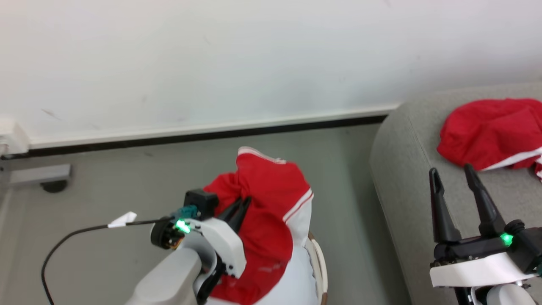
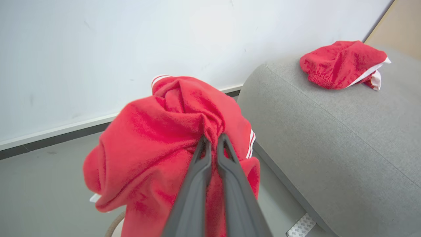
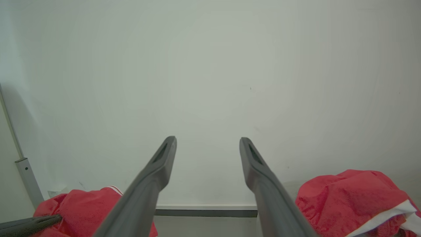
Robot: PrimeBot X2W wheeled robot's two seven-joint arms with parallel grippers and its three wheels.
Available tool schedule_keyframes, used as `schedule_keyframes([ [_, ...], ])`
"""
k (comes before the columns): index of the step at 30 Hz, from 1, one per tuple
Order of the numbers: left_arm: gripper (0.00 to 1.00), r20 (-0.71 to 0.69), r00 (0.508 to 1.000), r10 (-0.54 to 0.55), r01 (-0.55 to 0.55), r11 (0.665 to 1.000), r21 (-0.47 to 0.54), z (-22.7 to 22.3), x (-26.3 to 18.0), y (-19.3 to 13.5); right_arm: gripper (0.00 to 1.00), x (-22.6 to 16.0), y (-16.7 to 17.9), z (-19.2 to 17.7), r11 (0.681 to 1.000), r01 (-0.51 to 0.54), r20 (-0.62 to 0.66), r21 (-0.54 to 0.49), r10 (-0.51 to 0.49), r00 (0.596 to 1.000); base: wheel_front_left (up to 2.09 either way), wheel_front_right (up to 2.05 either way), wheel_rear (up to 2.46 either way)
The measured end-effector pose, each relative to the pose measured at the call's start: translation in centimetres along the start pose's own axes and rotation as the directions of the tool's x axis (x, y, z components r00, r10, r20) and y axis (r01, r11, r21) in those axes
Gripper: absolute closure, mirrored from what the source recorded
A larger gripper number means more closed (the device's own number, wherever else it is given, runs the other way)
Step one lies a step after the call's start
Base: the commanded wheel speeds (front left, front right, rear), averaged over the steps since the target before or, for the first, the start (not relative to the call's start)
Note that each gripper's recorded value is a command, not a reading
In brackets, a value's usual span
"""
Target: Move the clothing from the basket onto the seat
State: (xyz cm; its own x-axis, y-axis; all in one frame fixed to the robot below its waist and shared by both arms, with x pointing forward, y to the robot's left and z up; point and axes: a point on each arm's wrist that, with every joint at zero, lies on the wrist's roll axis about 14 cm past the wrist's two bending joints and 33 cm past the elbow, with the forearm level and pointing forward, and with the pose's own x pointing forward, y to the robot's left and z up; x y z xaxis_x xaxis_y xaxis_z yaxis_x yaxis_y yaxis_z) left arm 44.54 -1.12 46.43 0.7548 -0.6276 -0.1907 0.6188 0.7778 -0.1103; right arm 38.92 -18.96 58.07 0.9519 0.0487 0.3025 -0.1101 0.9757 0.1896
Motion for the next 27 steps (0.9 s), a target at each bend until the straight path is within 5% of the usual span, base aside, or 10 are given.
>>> schedule_keyframes([
  [15,1.0,0.413,0.911,0.021,-0.035,0.999,0.027,13.8,-3.3,0.0,0.0,-0.8,5.2,-1.5,0.988,-0.134,-0.045,0.078,0.138,0.989,0.0,0.0,0.0],
  [27,1.0,0.495,0.869,-0.005,-0.028,0.998,0.058,16.7,-5.7,-1.4,0.0,-1.3,7.1,-2.2,0.979,-0.179,-0.066,0.103,0.186,0.98,0.0,0.0,0.0],
])
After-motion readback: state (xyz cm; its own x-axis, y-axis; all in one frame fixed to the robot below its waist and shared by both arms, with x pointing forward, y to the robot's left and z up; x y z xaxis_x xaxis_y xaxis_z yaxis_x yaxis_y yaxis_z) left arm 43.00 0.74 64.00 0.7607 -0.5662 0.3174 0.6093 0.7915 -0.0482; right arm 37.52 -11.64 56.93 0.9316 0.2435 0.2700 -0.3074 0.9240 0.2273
